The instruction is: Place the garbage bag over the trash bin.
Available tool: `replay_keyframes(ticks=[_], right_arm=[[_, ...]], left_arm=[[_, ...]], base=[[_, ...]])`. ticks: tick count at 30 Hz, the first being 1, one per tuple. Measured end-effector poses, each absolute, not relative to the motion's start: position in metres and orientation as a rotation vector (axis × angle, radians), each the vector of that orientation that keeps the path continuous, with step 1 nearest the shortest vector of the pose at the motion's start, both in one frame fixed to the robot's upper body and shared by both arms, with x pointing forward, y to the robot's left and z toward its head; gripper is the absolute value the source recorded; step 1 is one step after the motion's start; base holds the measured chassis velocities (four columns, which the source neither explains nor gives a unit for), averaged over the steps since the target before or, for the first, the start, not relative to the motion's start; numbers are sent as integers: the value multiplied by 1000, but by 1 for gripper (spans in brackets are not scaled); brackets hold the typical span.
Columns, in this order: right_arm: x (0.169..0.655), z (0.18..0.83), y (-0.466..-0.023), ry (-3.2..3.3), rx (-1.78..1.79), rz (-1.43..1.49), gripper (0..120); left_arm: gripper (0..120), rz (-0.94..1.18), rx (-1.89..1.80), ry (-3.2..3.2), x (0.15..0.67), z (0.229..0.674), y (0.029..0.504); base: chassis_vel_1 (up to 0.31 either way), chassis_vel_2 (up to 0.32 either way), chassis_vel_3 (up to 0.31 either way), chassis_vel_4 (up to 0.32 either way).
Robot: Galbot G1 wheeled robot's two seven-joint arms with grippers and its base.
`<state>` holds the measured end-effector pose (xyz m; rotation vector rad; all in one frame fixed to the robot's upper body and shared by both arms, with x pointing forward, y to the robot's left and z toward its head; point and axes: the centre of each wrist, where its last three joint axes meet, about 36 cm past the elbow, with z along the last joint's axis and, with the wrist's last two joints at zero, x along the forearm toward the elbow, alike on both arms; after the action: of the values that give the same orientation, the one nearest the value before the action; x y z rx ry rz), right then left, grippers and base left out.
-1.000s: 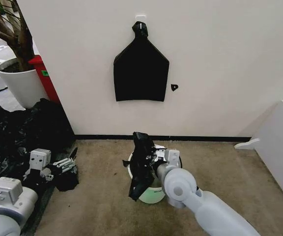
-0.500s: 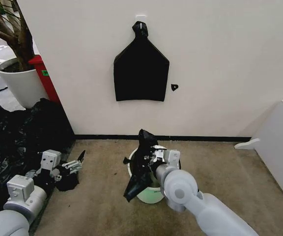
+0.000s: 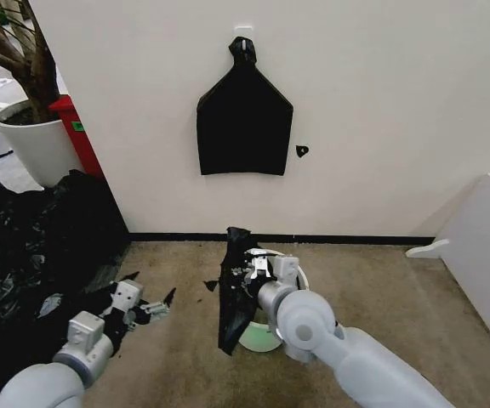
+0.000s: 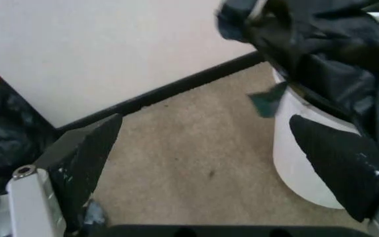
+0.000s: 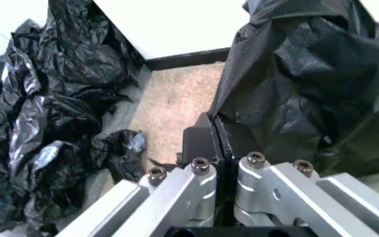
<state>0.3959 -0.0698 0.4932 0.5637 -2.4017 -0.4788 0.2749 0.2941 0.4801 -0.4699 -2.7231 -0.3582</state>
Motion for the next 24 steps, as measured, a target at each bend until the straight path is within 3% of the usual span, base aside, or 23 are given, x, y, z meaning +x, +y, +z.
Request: replay_keyframes(ticks=[24], right_arm=[[406,469,-44,-2337,486,-475,0]], left_arm=[[100,-179,-489,-2682,335,444,262]], base=[[0,0,0,0]])
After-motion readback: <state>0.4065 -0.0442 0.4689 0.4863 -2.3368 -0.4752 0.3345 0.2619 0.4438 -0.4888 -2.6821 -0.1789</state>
